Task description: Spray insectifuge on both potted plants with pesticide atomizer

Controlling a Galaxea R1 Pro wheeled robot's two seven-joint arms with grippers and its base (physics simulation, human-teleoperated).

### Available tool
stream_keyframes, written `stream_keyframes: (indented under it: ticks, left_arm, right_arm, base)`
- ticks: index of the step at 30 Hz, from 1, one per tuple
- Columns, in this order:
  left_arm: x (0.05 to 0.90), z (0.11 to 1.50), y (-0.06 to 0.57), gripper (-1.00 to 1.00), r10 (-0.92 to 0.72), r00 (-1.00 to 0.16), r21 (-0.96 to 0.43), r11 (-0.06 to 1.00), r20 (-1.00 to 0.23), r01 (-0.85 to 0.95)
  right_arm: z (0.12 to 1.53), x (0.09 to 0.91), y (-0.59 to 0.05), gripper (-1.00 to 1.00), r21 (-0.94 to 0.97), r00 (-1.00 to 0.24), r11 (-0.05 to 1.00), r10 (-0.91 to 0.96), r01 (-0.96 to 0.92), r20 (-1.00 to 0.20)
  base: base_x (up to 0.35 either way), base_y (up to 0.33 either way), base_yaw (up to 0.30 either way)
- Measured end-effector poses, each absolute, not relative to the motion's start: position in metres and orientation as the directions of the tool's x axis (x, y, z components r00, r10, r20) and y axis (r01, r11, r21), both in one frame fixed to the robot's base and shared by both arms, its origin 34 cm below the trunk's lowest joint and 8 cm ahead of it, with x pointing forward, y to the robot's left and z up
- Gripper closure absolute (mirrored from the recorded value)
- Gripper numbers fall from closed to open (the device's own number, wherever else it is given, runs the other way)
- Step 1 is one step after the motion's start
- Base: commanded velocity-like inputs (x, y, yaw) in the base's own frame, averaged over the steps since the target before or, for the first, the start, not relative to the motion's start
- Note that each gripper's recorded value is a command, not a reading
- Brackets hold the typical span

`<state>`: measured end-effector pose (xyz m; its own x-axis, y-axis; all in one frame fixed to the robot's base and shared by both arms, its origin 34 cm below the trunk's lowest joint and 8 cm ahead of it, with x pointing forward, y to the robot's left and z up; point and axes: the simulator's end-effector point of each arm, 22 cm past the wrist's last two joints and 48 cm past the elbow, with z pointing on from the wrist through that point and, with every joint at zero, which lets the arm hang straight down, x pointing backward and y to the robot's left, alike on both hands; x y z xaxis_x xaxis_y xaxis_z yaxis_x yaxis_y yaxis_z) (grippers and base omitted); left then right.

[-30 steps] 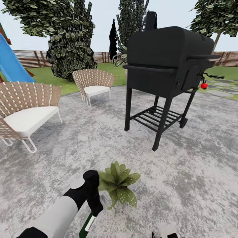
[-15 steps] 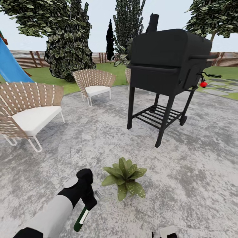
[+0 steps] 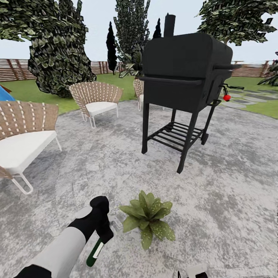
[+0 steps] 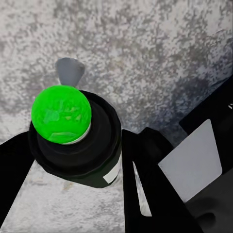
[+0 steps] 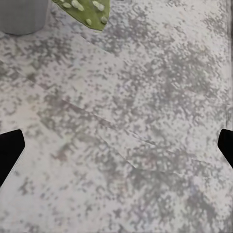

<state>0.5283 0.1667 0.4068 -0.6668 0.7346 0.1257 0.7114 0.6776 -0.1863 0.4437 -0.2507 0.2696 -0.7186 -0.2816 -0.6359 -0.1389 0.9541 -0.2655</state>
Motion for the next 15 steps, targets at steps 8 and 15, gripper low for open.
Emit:
stream_keyframes:
  ticks: [8, 15]
  left_arm:
    - [0.549, 0.422, 0.161, 1.00, 0.738, -0.670, -0.149, 0.673, 0.075, 0.725]
    - [0.553, 0.425, 0.160, 1.00, 0.741, -0.668, -0.143, 0.670, 0.066, 0.729]
  right_arm:
    - [0.270, 0.444, -0.250, -1.00, -0.265, -0.718, 0.954, -0.282, -0.140, -0.637]
    - [0.271, 0.445, -0.251, -1.00, -0.266, -0.716, 0.954, -0.283, -0.140, -0.638]
  base:
    - [0.046, 0.032, -0.299]
    - [0.000, 0.000, -0.209]
